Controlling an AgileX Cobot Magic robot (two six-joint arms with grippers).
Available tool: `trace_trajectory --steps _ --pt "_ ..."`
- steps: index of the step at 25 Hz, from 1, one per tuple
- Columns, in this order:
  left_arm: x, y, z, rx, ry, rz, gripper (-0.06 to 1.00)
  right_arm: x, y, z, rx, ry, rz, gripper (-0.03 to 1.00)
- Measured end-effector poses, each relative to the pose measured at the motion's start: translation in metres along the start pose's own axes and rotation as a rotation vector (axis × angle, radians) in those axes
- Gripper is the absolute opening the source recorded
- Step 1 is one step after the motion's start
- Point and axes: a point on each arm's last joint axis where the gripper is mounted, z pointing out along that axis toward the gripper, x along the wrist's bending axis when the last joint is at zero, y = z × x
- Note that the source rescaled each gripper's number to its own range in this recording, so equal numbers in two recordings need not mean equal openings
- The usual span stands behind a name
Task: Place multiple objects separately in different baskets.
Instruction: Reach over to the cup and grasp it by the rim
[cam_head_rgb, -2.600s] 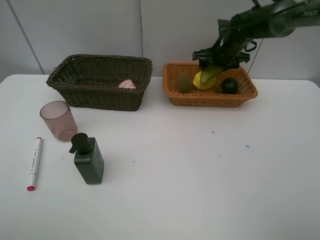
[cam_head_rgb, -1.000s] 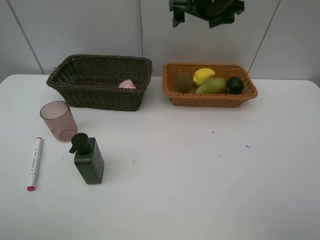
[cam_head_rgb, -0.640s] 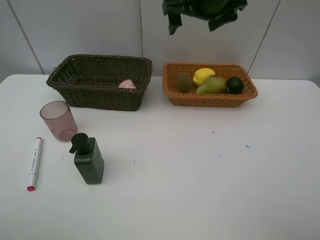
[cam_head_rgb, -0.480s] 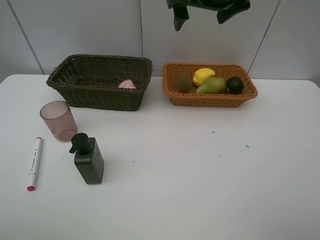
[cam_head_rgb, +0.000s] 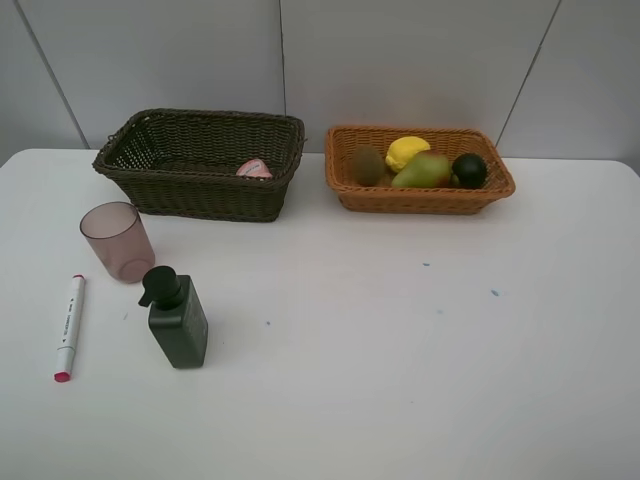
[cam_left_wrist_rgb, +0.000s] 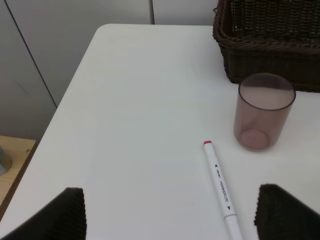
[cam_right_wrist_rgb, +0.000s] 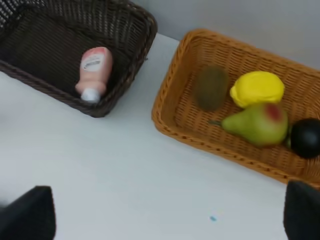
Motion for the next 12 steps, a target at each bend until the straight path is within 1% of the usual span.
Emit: trace_trajectory --steps 3,6,9,12 --pt "0.000 0.000 0.000 0.000 0.000 0.000 0.89 -0.006 -0.014 -0.022 -0.026 0.009 -0.019 1.00" --pt "0.000 0.000 0.000 0.000 0.000 0.000 0.89 -0.018 -0.035 -0.035 -0.023 0.009 -0.026 1.00" --pt "0.000 0.000 0.000 0.000 0.000 0.000 0.89 -0.030 -0.065 -0.045 -0.005 0.006 -0.037 1.00" --pt "0.000 0.000 0.000 0.000 0.000 0.000 0.89 -0.044 -0.098 -0.054 -0.039 0.025 -0.044 1.00"
